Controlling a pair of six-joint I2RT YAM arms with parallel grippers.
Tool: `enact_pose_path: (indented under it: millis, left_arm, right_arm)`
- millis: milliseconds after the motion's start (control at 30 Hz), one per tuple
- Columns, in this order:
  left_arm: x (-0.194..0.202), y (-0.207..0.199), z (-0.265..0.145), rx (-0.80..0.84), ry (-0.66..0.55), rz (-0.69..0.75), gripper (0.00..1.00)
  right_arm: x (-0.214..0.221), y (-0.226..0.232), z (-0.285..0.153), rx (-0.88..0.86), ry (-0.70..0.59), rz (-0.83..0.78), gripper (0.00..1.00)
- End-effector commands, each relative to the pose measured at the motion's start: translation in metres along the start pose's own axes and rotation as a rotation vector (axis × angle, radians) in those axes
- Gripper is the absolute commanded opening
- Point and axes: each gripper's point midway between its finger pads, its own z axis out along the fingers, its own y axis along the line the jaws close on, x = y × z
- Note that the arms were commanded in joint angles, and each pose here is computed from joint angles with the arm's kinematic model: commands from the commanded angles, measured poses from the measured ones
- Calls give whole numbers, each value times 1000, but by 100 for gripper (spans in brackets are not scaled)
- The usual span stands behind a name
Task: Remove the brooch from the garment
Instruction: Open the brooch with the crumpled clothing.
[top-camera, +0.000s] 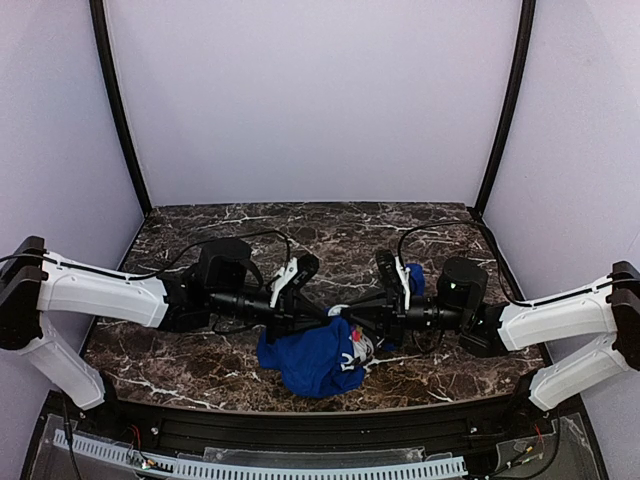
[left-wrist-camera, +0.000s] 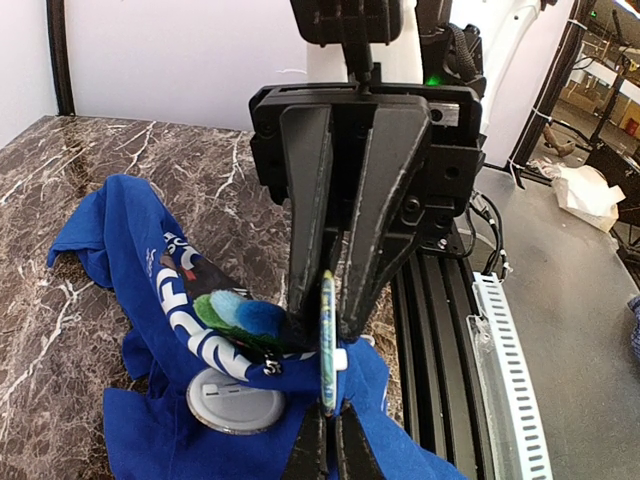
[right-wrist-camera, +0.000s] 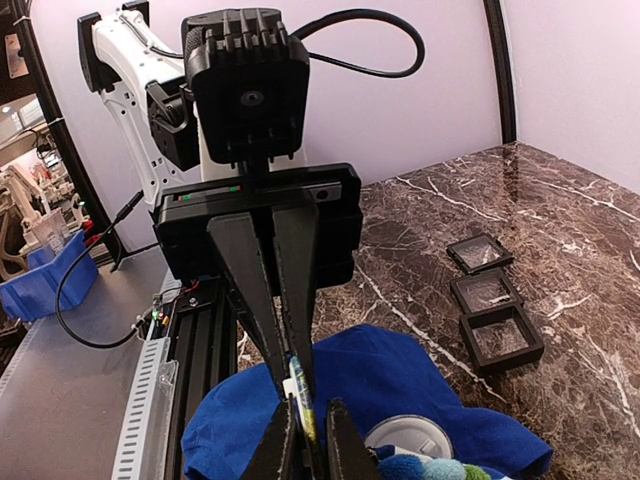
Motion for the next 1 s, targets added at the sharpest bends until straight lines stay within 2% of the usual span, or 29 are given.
enact_pose_path:
  millis: [0, 500, 967]
  left_arm:
    - [-8, -6, -5, 16, -22, 18, 1]
    - [-10, -6, -5, 19, -25, 15, 1]
    - [-10, -7, -5, 24, -23, 19, 1]
  right_arm:
    - [-14, -2, 2, 0, -42, -15, 10]
    - [-6, -19, 8, 72, -26, 0, 4]
    - [1, -48, 14, 213, -9, 14, 0]
